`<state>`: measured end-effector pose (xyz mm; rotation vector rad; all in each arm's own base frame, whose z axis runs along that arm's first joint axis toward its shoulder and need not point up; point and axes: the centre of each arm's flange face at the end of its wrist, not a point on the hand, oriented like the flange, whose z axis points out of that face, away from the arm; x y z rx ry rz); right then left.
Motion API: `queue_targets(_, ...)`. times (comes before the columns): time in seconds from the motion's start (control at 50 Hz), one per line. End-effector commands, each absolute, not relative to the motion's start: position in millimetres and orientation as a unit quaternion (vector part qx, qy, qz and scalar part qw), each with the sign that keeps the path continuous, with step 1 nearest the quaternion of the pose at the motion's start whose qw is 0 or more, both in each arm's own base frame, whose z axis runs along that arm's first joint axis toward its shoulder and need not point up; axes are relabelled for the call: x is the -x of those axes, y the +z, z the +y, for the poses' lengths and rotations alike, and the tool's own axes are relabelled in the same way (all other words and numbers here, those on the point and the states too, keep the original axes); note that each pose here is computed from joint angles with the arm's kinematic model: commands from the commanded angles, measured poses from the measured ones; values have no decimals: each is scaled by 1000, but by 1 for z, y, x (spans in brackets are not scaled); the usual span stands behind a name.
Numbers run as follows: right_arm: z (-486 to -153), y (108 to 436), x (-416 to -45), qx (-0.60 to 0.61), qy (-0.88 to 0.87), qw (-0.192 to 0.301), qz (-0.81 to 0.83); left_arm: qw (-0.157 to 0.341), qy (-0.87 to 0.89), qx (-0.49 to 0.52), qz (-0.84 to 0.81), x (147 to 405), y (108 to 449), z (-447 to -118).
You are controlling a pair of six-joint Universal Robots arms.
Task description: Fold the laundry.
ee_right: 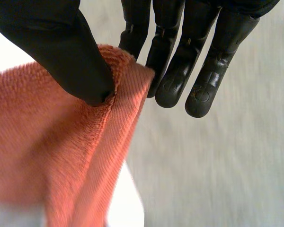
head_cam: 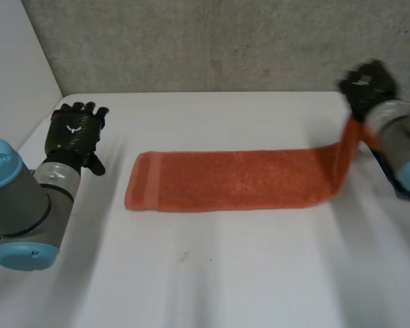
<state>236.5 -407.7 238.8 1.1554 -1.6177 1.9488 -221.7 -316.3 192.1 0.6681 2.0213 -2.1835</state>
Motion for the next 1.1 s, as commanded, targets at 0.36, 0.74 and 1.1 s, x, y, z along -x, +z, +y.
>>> queue_targets(0.36, -226, 140, -473, -614, 695, -130, -351, 65, -718, -198, 665, 203, 197, -325)
queue_targets(0.74, -303, 186, -337, -334, 573, -145, -734, 26, -729, -233, 643, 240, 203, -308)
queue_targets(1.1, -314, 128, -303, -333, 537, -124, -765, -23, -709, -284, 645, 289, 181, -295)
